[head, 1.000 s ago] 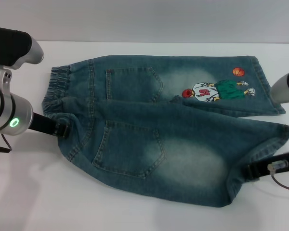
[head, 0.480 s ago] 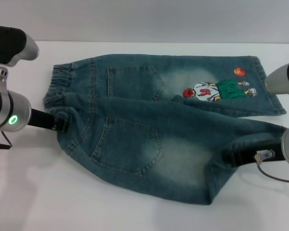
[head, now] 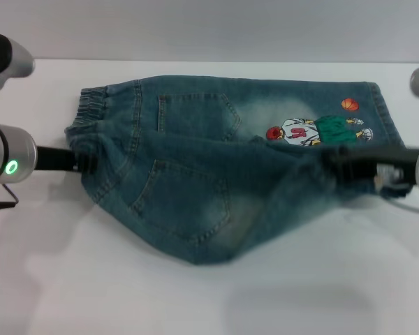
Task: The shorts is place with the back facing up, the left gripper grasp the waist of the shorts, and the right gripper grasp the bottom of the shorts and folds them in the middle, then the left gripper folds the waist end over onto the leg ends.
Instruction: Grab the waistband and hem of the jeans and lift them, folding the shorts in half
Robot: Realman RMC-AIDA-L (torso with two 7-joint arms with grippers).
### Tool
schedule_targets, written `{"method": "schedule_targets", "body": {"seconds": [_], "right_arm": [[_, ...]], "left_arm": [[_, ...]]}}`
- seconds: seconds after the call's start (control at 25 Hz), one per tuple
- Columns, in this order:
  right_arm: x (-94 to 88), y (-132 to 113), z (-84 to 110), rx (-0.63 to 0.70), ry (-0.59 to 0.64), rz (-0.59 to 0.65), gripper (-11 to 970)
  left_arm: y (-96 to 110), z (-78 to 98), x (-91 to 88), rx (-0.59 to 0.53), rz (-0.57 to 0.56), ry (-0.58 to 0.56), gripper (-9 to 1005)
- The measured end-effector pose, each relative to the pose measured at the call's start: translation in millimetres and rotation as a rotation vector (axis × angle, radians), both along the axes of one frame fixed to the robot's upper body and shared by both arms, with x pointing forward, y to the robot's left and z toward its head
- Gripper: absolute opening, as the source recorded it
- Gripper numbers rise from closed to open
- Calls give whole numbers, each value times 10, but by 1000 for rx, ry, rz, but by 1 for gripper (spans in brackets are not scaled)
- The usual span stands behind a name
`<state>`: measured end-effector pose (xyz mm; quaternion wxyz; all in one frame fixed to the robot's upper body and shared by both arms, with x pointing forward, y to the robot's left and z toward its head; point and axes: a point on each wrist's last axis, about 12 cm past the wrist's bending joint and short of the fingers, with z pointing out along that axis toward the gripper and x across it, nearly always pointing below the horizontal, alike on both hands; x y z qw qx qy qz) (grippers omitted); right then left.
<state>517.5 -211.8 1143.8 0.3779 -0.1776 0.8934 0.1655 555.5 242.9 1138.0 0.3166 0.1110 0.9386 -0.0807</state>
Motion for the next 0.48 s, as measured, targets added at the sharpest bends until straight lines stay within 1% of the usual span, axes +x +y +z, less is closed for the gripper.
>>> {"method": "schedule_targets", "body": {"seconds": [0.04, 0.08, 0.12, 0.2, 0.36, 0.48], "right_arm": [[22, -8, 13, 11, -39, -6, -1], [62, -25, 22, 34, -109, -15, 0], [62, -25, 22, 34, -109, -15, 1], [103, -44, 7, 61, -168, -28, 3], [171, -112, -80, 109, -230, -79, 8], [189, -184, -151, 125, -268, -125, 11]], "left_arm": [[2, 3, 0, -6, 2, -10, 211], [9, 14, 12, -16, 9, -47, 210], [9, 14, 12, -16, 9, -47, 210], [14, 26, 31, -28, 18, -87, 210], [-3, 56, 72, -75, 34, -166, 208], [-14, 74, 88, -110, 46, -216, 208]]}}
